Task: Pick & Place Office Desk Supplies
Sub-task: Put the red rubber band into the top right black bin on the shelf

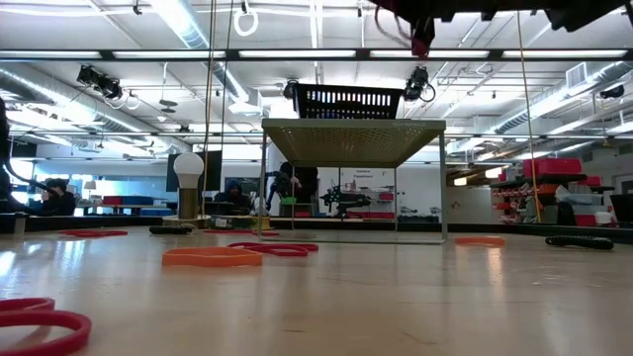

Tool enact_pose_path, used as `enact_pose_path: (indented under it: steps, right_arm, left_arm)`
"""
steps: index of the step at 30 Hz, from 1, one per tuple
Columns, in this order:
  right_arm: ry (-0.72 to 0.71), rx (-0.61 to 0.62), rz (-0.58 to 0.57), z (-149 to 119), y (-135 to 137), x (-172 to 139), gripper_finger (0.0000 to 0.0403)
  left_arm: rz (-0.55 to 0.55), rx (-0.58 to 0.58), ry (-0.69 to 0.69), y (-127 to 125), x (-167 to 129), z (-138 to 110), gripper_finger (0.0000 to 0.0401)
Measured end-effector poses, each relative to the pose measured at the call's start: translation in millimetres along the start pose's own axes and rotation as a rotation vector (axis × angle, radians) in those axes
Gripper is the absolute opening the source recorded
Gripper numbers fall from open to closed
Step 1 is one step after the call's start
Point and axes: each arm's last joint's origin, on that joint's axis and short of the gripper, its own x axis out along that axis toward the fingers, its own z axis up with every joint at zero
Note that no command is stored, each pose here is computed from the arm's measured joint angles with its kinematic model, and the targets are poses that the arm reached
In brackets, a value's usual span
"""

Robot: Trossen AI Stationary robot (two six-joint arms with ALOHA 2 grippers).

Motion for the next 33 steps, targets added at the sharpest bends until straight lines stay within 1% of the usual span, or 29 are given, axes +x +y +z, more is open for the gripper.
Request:
enact_pose_path:
  steps: [3, 5, 9, 13, 16, 18, 21, 26, 29, 33]
  right_arm:
    - [0.002, -0.011, -0.068, 10, -7, -7, 0.0003]
    - [0.007, -0.016, -0.125, 20, -17, -13, 0.0002]
    - [0.046, -0.047, -0.254, 49, -42, -17, 0.0002]
    - [0.151, -0.108, -0.409, 72, -77, -12, 0.0001]
    - [0.17, -0.115, -0.536, 86, -108, -7, 0.0001]
    - [0.182, -0.115, -0.597, 89, -130, -4, 0.0001]
    - [0.214, -0.11, -0.662, 88, -163, -1, 0.0001]
    - [0.276, -0.052, -0.713, 83, -210, 9, 0.0001]
    - [0.364, -0.015, -0.741, 77, -230, 19, 0.0]
    - [0.447, 0.009, -0.754, 74, -244, 32, 0.0004]
  left_arm:
    - [0.001, -0.034, -0.08, 6, -14, -17, 0.0105]
    - [0.004, -0.046, -0.12, 10, -25, -31, 0.0101]
    - [0.043, -0.068, -0.199, 18, -42, -59, 0.0097]
    - [0.1, -0.088, -0.285, 25, -56, -84, 0.0097]
    - [0.116, -0.104, -0.328, 30, -63, -104, 0.0097]
    - [0.129, -0.119, -0.343, 33, -66, -114, 0.0097]
    - [0.149, -0.138, -0.331, 38, -70, -127, 0.0096]
    - [0.153, -0.151, -0.318, 40, -70, -132, 0.0096]
    - [0.148, -0.144, -0.316, 40, -69, -132, 0.0096]
    - [0.144, -0.142, -0.313, 39, -69, -133, 0.0096]
